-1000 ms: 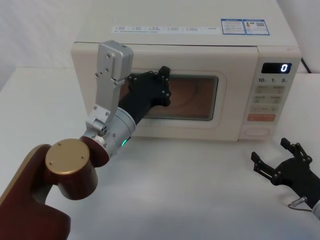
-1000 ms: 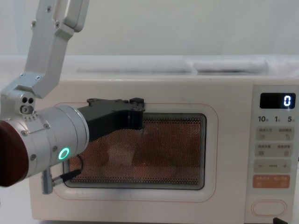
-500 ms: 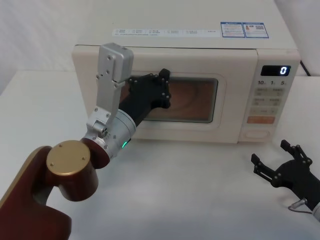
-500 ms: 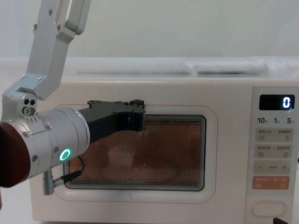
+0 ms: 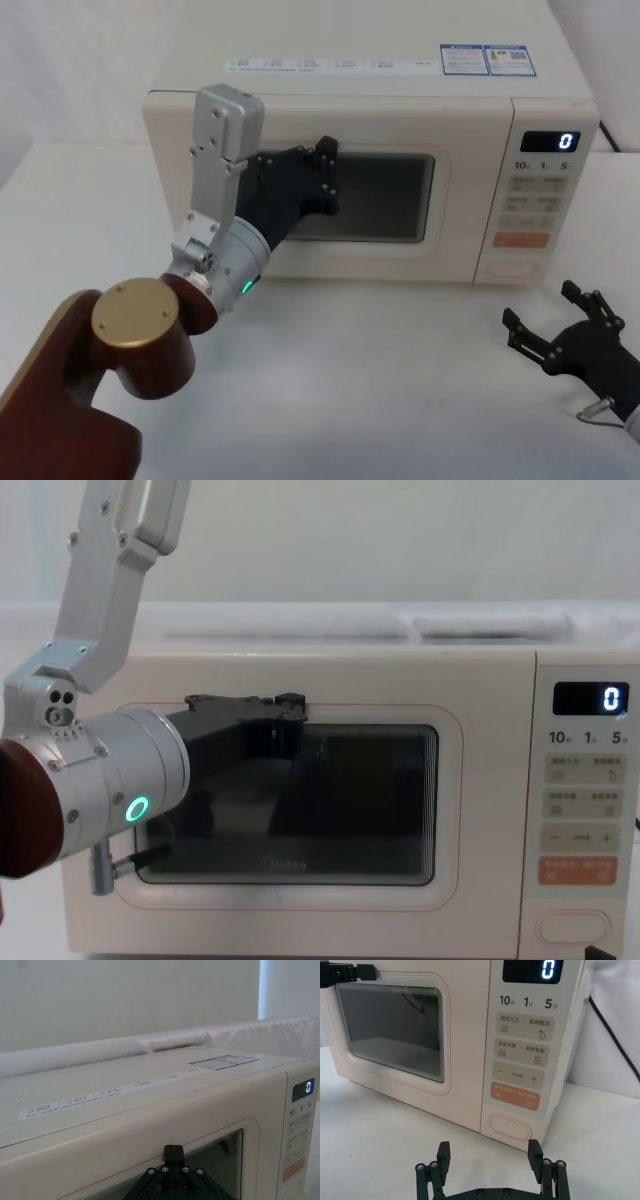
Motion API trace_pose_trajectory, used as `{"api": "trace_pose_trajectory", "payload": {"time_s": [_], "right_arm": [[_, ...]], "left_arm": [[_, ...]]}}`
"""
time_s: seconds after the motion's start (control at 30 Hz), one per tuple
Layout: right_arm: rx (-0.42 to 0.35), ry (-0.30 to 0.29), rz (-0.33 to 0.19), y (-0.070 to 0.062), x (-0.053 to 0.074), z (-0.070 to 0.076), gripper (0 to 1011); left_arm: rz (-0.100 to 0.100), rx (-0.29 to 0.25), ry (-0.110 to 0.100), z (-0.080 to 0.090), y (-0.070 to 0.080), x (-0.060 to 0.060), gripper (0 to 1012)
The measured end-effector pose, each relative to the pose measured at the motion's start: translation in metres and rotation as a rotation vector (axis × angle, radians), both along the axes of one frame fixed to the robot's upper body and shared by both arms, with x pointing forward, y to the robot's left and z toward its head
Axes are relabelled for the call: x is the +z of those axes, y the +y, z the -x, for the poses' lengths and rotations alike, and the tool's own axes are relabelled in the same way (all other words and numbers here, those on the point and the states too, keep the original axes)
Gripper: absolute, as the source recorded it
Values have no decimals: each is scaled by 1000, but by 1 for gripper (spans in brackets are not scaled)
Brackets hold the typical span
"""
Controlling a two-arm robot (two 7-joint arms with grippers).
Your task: Press the button to open the microwave door with one hand; close the microwave door with the other hand.
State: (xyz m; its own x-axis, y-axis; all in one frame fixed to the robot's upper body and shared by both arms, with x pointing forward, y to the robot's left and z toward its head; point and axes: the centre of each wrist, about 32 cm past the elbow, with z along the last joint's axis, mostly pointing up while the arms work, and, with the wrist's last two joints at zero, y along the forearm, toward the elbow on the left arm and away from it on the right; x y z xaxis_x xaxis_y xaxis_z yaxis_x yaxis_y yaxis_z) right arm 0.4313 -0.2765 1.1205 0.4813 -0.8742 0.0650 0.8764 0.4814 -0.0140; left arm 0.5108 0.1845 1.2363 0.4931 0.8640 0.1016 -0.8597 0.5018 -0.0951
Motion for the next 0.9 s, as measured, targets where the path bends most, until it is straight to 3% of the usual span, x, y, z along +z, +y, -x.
{"api": "trace_pose_trajectory", "payload": {"time_s": [0.27, 0.47, 0.6, 0.7, 0.9], "right_arm": [[0, 0, 0, 0, 0, 0, 1000], [0, 0, 0, 0, 0, 0, 1000], [0, 0, 0, 0, 0, 0, 1000], [0, 0, 0, 0, 0, 0, 1000], [0, 0, 0, 0, 0, 0, 1000]], "left_arm": [[5, -2, -1, 0, 1, 1, 0], [29, -18, -5, 7, 5, 4, 0], [59, -46, 10, 18, 9, 5, 0], [71, -52, 19, 27, 13, 4, 0], [68, -45, 35, 42, 19, -2, 0]]}}
